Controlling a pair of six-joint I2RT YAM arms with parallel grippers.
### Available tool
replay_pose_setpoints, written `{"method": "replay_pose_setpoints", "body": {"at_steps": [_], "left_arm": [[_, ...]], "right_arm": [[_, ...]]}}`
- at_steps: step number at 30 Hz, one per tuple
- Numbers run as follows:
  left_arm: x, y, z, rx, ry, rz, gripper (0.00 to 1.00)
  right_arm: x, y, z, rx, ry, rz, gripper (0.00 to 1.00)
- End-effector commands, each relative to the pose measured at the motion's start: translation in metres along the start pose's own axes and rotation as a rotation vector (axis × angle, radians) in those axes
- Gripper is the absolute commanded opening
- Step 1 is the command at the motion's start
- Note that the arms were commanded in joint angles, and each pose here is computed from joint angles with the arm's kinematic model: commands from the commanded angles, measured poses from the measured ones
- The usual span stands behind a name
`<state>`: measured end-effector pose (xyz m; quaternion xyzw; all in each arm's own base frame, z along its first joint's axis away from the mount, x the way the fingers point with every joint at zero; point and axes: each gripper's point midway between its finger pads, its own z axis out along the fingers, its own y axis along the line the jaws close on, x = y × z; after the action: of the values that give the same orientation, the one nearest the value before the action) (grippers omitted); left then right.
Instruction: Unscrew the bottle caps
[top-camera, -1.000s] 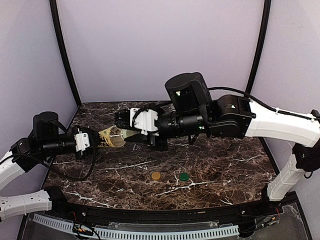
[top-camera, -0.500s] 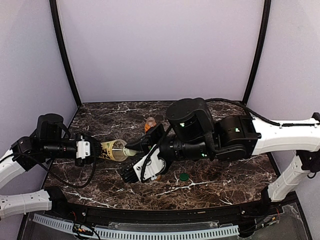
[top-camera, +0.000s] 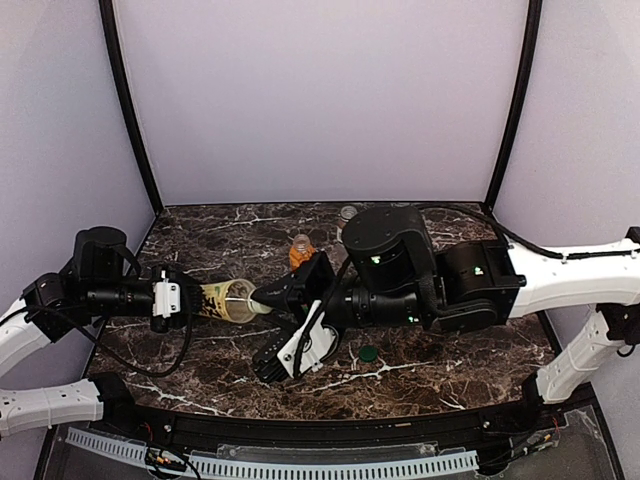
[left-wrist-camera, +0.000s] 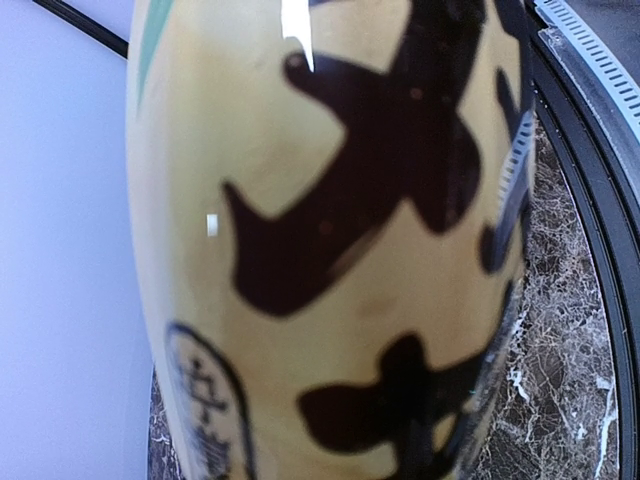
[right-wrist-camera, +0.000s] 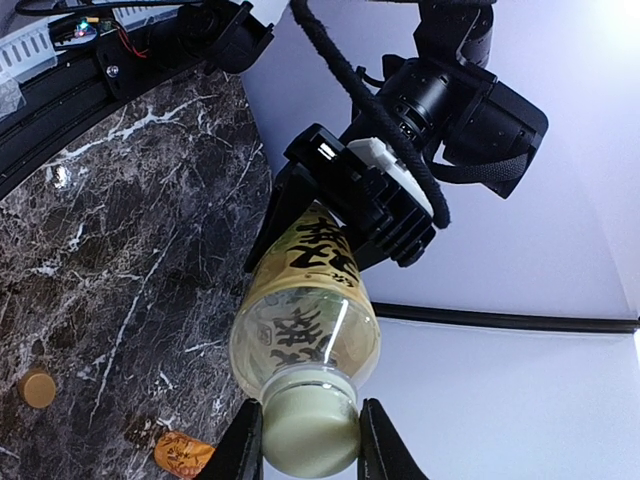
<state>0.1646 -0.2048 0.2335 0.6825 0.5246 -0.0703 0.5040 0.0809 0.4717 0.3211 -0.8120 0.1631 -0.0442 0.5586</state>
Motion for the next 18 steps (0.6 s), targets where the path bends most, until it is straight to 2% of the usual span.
{"method": "replay_pose_setpoints", "body": {"at_steps": [1,3,5,6,7,8,10,12,15,18], "left_arm": [[-0.001,0.005,-0.01,-0.019,0.008,-0.043,0.22],[-0.002,0.005,-0.011,-0.025,0.006,-0.044,0.22],[-0.001,0.005,-0.012,-0.029,0.005,-0.048,0.22],[-0.001,0.006,-0.012,-0.036,0.006,-0.054,0.22],[-0.001,0.007,-0.013,-0.043,0.006,-0.06,0.22],[0.0,0.012,-0.013,-0.07,0.009,-0.072,0.22],[0.0,0.021,-0.013,-0.116,0.014,-0.079,0.21],[0.001,0.03,-0.014,-0.165,0.02,-0.07,0.21],[0.005,0.049,-0.015,-0.27,0.043,-0.053,0.21],[0.011,0.081,-0.022,-0.452,0.077,-0.026,0.21]], "right_arm": [[0.011,-0.009,-0.009,0.052,0.055,-0.026,0.21],[0.011,-0.01,-0.008,0.074,0.055,-0.028,0.39],[0.011,-0.015,-0.009,0.108,0.053,-0.019,0.64],[0.011,-0.019,-0.011,0.134,0.053,-0.009,0.85],[0.011,-0.024,-0.013,0.166,0.054,0.01,0.95],[0.012,-0.029,-0.016,0.195,0.052,0.033,0.98],[0.01,-0.046,-0.027,0.262,0.027,0.122,0.99],[0.005,-0.07,-0.041,0.341,-0.032,0.3,0.99],[0.017,-0.112,-0.06,0.434,-0.13,0.743,0.99],[0.046,-0.132,-0.064,0.494,-0.175,1.225,0.99]]}}
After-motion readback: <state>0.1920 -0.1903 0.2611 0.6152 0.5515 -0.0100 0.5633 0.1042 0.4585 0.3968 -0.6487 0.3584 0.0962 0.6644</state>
